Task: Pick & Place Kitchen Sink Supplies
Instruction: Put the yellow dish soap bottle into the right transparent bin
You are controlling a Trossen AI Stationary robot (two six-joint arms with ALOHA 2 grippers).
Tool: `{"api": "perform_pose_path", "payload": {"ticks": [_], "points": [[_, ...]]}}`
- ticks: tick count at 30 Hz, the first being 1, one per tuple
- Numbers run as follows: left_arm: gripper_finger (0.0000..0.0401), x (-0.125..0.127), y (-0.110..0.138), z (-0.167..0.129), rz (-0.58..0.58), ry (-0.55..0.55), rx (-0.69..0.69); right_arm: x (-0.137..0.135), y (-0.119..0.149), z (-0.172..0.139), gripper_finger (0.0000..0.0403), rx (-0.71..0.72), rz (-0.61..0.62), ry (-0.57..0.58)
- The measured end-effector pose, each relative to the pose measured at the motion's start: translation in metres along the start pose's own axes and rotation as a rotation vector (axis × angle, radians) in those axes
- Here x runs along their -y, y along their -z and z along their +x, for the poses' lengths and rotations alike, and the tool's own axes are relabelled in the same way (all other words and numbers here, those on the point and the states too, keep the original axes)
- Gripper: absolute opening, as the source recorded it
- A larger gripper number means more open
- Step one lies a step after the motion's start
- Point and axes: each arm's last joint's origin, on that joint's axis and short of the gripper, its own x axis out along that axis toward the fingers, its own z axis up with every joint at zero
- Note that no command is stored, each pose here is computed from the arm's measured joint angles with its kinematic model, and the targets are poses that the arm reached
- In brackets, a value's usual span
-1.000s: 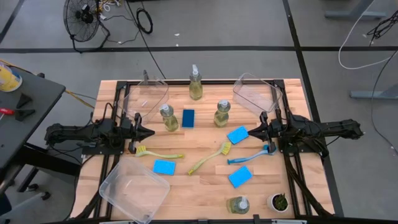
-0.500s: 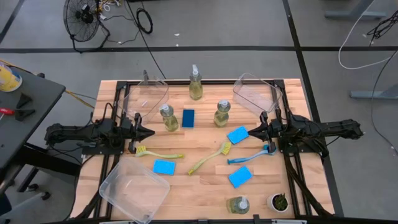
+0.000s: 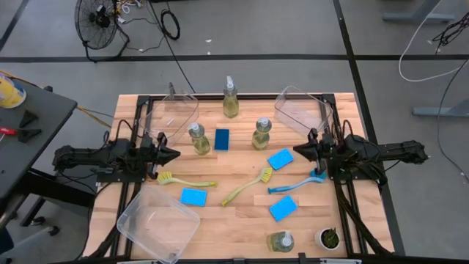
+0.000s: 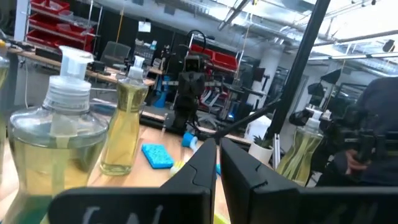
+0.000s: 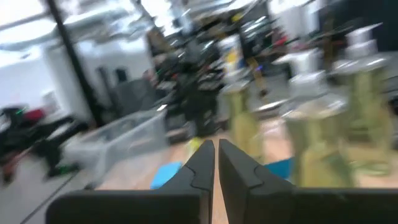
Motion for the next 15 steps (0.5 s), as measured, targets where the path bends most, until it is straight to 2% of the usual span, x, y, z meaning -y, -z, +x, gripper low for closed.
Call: {"api": "perform_pose_path", "payload": {"ticks": [7,15], "points": [[0.0011,0.006,-0.025,-0.002,-0.003,-0.026,0.081,0.001,-0.014,-0.001,0.0027,0.167,0.019,0.111],[0.0008,0.013,-0.054,-0.007,0.032,-0.043,0.165,-0.001,-0.024,-0.003,0.0027,0.272,0.048,0.089]]}}
